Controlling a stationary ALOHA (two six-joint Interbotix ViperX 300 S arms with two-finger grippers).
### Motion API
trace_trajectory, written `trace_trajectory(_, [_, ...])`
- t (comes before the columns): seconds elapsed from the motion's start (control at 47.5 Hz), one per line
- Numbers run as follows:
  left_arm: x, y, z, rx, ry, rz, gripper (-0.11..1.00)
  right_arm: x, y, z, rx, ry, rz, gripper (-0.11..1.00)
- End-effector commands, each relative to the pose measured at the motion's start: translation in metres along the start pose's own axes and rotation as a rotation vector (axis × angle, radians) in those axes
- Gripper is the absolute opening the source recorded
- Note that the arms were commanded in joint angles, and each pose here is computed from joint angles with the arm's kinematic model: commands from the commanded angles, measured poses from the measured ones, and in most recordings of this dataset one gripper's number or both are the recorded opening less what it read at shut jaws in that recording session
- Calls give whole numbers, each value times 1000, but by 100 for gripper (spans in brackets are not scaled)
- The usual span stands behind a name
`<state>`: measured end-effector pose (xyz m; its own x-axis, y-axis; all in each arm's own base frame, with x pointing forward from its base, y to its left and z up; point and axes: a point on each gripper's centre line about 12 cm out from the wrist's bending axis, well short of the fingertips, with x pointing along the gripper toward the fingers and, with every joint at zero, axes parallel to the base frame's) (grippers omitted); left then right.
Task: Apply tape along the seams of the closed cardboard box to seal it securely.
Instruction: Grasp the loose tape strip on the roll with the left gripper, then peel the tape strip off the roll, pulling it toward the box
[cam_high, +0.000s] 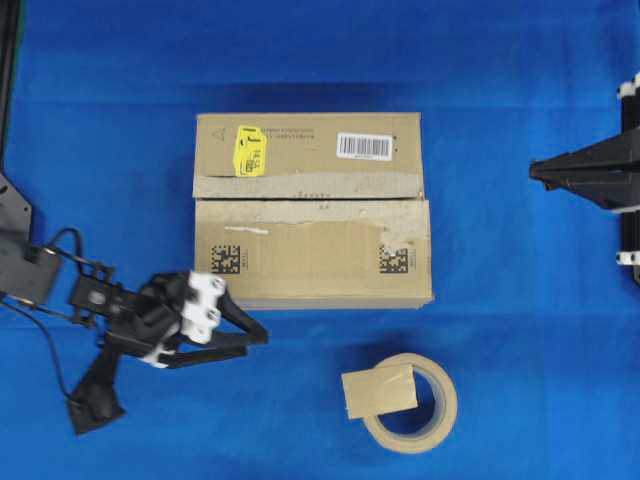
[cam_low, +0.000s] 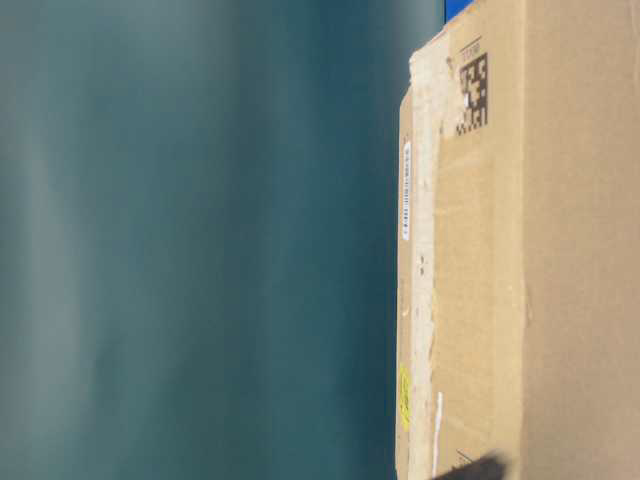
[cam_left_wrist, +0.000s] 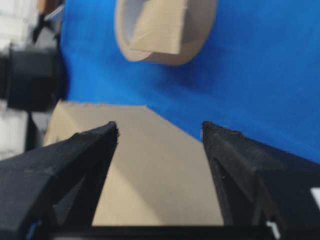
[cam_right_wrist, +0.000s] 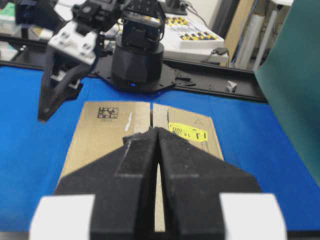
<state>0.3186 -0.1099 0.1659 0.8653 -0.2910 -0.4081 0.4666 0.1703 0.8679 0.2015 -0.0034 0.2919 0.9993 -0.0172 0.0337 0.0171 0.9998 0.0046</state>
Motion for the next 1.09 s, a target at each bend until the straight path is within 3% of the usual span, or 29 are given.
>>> trace_trajectory(0.0, [17,8,5,46,-5,11,65,3,0,10,4,-28,-2,0])
trace_trajectory(0.21, [61,4,8,73,-8,-9,65,3,-1,10,0,-28,-3,0])
trace_trajectory(0.379, [88,4,10,72,-12,0,65,3,0,10,-3,-28,-1,0])
trace_trajectory(0.757, [115,10,11,64,-14,10,65,4,-1,5,-8,3,-3,0])
trace_trajectory(1.073, [128,11,11,60,-4,-16,65,4,-1,4,-9,14,-2,0])
